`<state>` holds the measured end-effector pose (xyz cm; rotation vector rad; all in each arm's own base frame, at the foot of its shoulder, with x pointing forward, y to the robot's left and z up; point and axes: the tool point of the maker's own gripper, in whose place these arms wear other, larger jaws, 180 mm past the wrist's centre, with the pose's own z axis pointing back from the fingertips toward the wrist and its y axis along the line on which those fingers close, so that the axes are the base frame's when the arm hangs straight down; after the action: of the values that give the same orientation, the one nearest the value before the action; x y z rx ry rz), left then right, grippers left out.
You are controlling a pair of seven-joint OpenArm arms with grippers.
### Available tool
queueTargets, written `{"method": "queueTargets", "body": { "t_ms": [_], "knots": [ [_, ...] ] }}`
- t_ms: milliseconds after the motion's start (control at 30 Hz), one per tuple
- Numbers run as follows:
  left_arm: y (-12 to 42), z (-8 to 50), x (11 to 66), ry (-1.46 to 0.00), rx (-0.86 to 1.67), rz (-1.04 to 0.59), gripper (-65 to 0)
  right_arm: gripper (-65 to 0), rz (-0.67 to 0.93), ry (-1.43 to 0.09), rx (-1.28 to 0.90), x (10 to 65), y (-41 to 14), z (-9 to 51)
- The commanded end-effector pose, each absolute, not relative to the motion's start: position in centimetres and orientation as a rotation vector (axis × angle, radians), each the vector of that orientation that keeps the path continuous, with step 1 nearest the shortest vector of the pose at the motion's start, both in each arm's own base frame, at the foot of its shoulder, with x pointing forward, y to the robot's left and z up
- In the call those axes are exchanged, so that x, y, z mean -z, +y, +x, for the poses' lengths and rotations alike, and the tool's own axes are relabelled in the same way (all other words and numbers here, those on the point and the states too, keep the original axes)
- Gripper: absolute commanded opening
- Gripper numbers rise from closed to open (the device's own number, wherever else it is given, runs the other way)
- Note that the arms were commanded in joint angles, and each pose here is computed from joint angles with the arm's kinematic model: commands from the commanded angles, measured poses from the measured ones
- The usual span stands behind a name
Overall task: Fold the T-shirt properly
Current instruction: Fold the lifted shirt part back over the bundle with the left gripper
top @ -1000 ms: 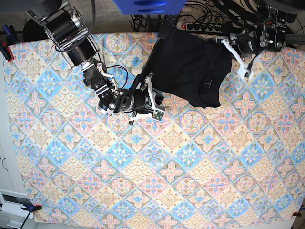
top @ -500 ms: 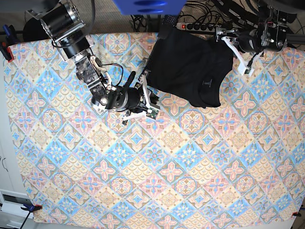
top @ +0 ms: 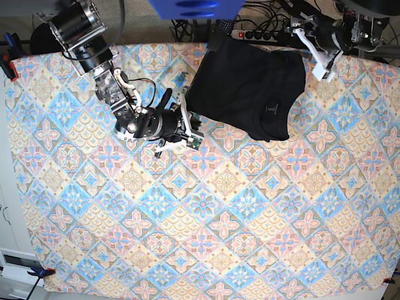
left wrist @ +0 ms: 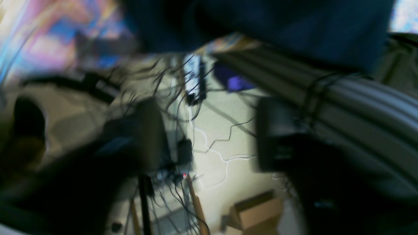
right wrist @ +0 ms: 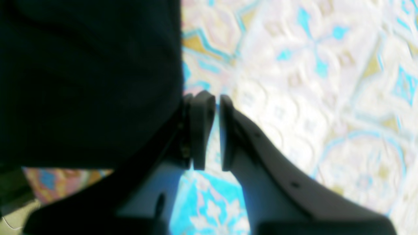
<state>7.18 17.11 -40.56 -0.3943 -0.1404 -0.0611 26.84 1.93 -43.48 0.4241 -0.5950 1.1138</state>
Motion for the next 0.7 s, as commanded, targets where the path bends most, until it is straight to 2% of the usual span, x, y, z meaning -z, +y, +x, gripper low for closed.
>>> {"method": "queueTargets", "body": {
  "t_ms": [0, 67, 100, 133, 233, 433, 667],
  "knots": [
    [16.8, 6.6, 40.4, -0.125, 0.071, -0.405, -45.2, -58.6, 0.434, -0.653, -1.116, 42.0, 2.4, 28.1],
    [17.1, 6.8, 40.9, -0.123, 0.050, -0.404, -58.4, -58.6, 0.434, -0.653, -1.116, 42.0, 2.4, 28.1],
    [17.0, 7.4, 41.2, -0.134, 0.031, -0.409, -63.0, -58.6, 0.434, -0.653, -1.116, 42.0, 2.4, 28.1],
    [17.1, 7.9, 41.4, -0.142, 0.019, -0.411, -63.9, -58.6, 0.434, -0.653, -1.116, 42.0, 2.4, 28.1],
    [17.3, 9.0, 42.6, -0.140, -0.011, -0.415, -61.9, -58.6, 0.434, -0.653, -1.116, 42.0, 2.4, 28.1],
    [17.6, 11.5, 44.9, -0.149, -0.044, -0.373, -61.9, -58.6, 0.444, -0.649, -1.116, 42.1, 2.6, 27.4],
    [17.3, 15.3, 45.1, -0.204, 0.087, -0.261, -61.8, -58.6, 0.447, -0.665, -1.127, 41.6, 2.7, 26.8]
  ]
}}
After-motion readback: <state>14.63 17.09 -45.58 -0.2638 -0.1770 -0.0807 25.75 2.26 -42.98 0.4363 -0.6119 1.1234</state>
